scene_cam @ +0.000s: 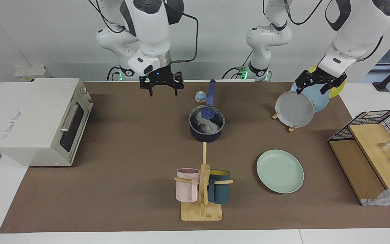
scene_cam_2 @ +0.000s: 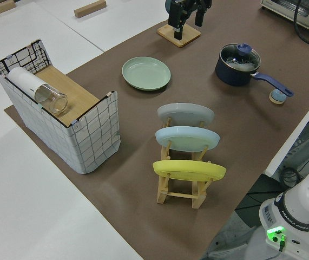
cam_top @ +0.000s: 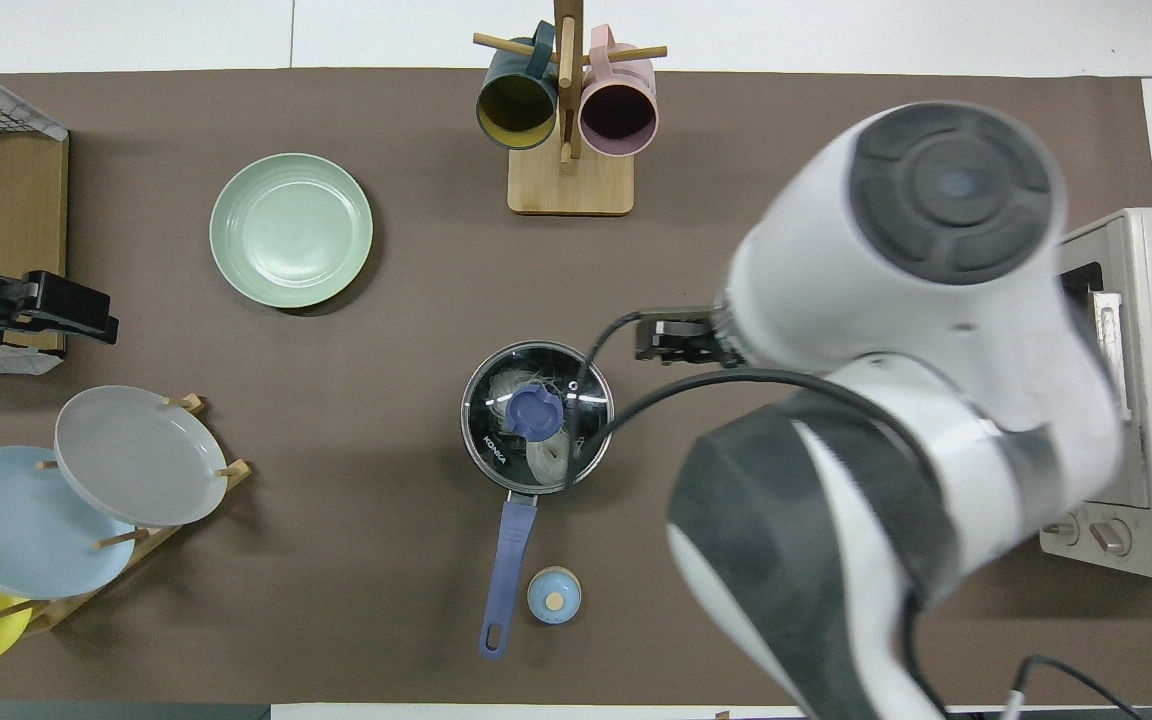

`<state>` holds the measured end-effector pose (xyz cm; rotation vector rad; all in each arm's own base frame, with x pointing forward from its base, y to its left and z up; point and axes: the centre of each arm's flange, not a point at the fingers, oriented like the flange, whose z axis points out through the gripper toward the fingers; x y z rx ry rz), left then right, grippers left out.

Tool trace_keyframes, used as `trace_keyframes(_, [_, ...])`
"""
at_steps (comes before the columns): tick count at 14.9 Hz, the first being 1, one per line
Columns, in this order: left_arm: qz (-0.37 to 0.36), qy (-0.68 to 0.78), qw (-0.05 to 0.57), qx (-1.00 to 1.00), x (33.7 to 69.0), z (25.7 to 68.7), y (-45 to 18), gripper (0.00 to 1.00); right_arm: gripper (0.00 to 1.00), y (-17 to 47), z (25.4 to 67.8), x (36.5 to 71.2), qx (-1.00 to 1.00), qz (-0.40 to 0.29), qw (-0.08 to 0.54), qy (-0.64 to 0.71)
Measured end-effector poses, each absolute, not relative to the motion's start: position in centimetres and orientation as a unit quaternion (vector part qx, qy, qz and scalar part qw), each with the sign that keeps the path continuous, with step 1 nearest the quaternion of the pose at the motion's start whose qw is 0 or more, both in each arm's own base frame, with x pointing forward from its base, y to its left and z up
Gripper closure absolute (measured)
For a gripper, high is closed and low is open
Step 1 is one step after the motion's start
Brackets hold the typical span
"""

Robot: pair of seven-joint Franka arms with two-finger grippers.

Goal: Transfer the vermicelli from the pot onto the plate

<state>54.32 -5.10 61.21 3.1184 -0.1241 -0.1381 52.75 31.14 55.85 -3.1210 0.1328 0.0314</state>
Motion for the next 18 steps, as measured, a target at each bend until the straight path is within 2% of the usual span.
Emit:
trace_keyframes(3, [-0.044,-0.040,0.009,0.998,54.3,61.2,-5.1,0.00,0.00,39.7,50.9,51.7,-0.997,-0.008,0.025,0.073])
trace_keyframes(6, [-0.044,-0.040,0.009,0.998,54.3,61.2,-5.1,0.00,0.00,43.4,47.8,50.5,-0.998,-0.009,0.016,0.058])
trace_keyframes(12, [-0.044,-0.040,0.009,0.998,54.3,61.2,-5.1,0.00,0.00,46.2,42.3,49.2,-0.999,-0.018,-0.024,0.034])
trace_keyframes(18, [-0.044,-0.040,0.009,0.998,54.3,61.2,-5.1,0.00,0.01,44.9,40.6,49.6,-0.998,-0.011,-0.034,0.042])
